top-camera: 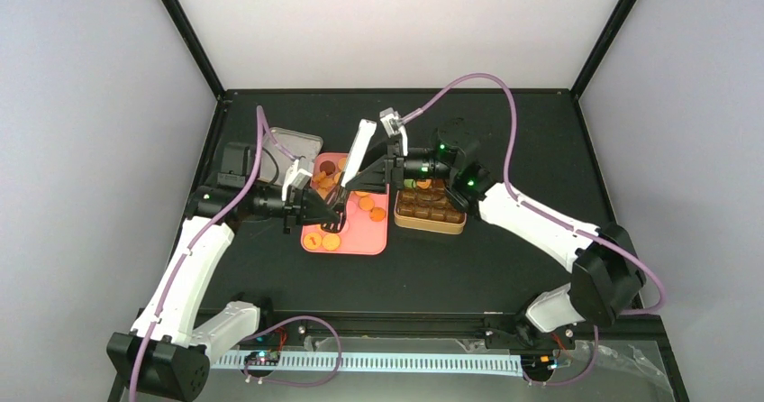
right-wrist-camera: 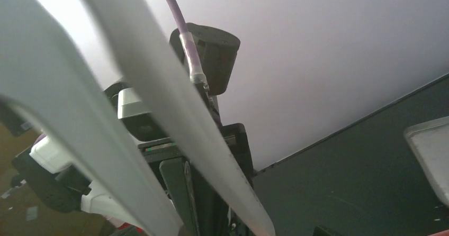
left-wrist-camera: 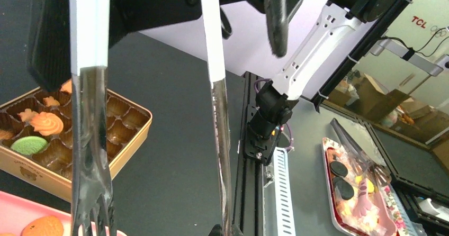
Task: Pack the cookies
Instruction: Pass from the left arm to the right
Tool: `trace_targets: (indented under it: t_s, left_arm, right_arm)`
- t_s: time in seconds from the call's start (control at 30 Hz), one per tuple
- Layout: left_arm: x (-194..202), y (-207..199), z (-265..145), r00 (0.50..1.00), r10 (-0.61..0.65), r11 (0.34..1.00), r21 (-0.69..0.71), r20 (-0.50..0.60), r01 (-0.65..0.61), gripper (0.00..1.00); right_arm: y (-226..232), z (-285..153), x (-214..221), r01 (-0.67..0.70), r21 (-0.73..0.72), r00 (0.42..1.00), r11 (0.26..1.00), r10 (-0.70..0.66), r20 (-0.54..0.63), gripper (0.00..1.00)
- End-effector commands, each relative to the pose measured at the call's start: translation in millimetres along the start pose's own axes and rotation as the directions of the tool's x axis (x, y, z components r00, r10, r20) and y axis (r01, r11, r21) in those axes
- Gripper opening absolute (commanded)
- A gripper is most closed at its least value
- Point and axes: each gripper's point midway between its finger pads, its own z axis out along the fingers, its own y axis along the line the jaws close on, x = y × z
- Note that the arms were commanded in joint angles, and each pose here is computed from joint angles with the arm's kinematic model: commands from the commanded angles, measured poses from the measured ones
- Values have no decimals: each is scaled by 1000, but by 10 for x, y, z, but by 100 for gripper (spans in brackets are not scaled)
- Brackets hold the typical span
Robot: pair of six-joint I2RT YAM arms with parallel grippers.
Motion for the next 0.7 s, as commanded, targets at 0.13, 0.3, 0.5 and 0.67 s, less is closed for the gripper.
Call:
trace_targets:
  t_s: [0.13,0.3,0.5,0.67]
  left_arm:
    - [-192,-111,-39,994,103,995,-13,23,-103,2]
    - [-180,-57,-34,993,118,992,-42,12,-118,2]
    - [-143,-53,-35,992,129,990,-49,-2,-129,2]
    - [-97,-79,-41,990,142,989,-47,-21,-143,2]
  right_arm:
    - [236,146,-73,23,-108,999,994,-27,-39,76]
    - [308,215,-42,25,-126,998,992,-33,-59,72]
    - [365,219,-37,33,-150,996,988,-44,-71,61]
    - [488,171,-30,68,-203,990,977,-90,-105,49]
